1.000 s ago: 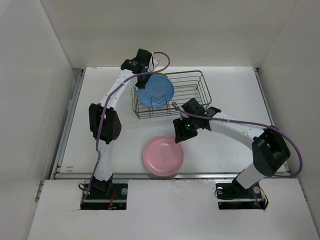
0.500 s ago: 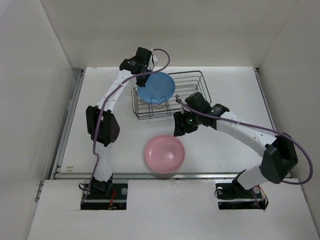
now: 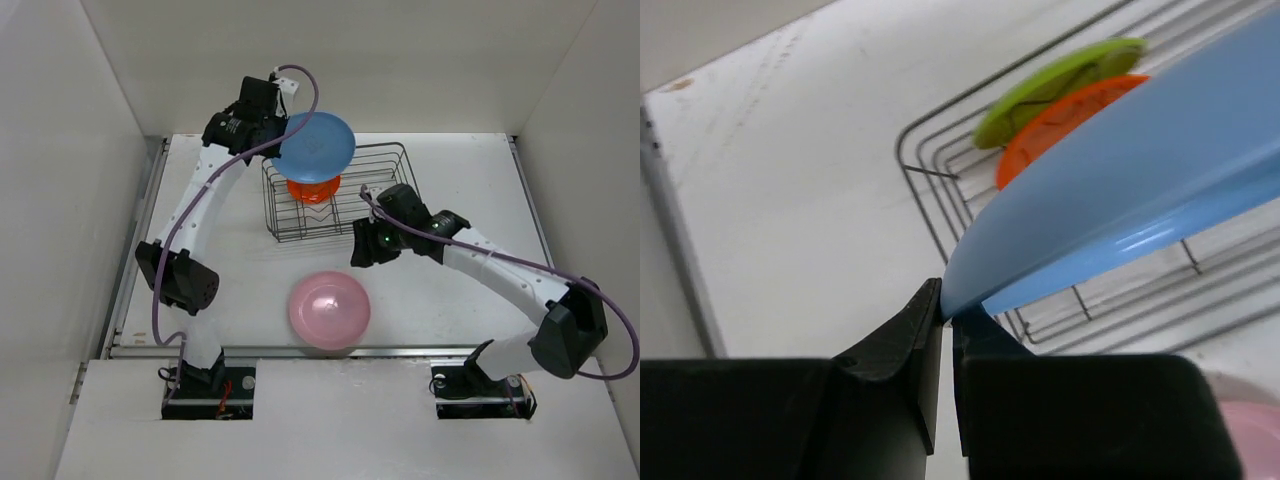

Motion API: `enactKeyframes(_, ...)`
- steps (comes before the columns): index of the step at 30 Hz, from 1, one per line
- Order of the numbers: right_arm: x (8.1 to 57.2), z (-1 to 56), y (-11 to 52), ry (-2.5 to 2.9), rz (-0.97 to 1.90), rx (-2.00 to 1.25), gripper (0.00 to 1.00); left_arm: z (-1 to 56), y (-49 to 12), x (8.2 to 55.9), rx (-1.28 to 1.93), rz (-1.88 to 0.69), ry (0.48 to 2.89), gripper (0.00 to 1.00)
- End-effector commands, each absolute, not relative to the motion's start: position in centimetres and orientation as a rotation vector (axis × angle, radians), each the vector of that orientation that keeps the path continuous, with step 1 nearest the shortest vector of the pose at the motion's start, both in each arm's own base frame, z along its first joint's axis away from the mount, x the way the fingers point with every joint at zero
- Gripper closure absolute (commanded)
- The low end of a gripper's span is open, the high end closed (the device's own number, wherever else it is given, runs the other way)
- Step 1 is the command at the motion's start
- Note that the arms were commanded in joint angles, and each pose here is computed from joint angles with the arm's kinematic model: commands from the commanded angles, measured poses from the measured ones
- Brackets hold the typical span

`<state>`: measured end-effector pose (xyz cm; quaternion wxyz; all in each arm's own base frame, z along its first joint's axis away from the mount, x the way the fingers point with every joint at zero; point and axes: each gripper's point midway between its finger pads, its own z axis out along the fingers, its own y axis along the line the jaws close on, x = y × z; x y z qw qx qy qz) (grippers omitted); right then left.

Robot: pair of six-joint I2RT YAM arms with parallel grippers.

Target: Unload the plates from the dish rack

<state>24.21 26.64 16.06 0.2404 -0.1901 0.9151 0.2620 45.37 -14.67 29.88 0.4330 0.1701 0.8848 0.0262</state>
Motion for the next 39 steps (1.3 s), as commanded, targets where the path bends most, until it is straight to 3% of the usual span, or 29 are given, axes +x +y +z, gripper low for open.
enactKeyframes(1, 25.8, 19.7, 25.1, 2.383, 0.630, -0.373, 0.47, 33.3, -17.1, 40.7, 0.541, -0.232, 2.208, 1.00)
enactKeyframes(7, 28.6, 26.4, 14.2, 2.093, 0.248, 0.265, 0.33, 26.5, -19.3, 29.4, 0.955, -0.709, 2.504, 1.00)
enactKeyframes(9, 28.2, 27.9, 12.4, 2.026, 0.230, 0.316, 0.31, 24.0, -19.9, 26.1, 1.137, -0.778, 2.554, 1.00)
enactKeyframes(15, 28.2, 25.4, 12.2, 2.114, 0.147, 0.292, 0.30, 18.1, -20.6, 20.2, 1.495, -0.798, 2.748, 1.00)
enactKeyframes(20, 28.2, 23.8, 12.8, 2.154, 0.151, 0.294, 0.30, 13.8, -21.5, 18.3, 1.688, -0.641, 2.837, 1.00)
enactKeyframes(21, 28.2, 23.5, 13.0, 2.160, 0.160, 0.289, 0.30, 13.4, -21.7, 18.5, 1.692, -0.615, 2.836, 0.95)
enactKeyframes(23, 28.1, 23.1, 12.9, 2.168, 0.153, 0.287, 0.29, 13.0, -21.7, 18.6, 1.664, -0.596, 2.852, 0.73)
enactKeyframes(25, 28.2, 23.3, 13.0, 2.160, 0.160, 0.289, 0.28, 12.6, -21.8, 19.4, 1.626, -0.547, 2.849, 0.65)
enactKeyframes(26, 28.2, 23.3, 13.0, 2.160, 0.160, 0.289, 0.26, 13.1, -21.8, 19.7, 1.593, -0.525, 2.835, 0.52)
enactKeyframes(29, 29.0, 24.8, 13.2, 2.125, 0.185, 0.308, 0.22, 14.3, -21.7, 20.5, 1.552, -0.466, 2.776, 0.37)
enactKeyframes(33, 31.1, 26.7, 13.3, 2.101, 0.185, 0.312, 0.21, 17.1, -21.7, 21.8, 1.435, -0.429, 2.700, 0.33)
enactKeyframes(36, 34.3, 26.9, 13.2, 2.129, 0.154, 0.313, 0.20, 19.4, -20.8, 24.9, 1.162, -0.365, 2.641, 0.31)
enactKeyframes(38, 36.0, 26.4, 12.5, 2.155, 0.098, 0.322, 0.20, 19.9, -18.2, 29.0, 0.884, -0.185, 2.640, 0.27)
enactKeyframes(39, 37.7, 26.1, 11.5, 2.162, 0.058, 0.351, 0.20, 20.3, -16.8, 30.2, 0.791, -0.109, 2.632, 0.20)
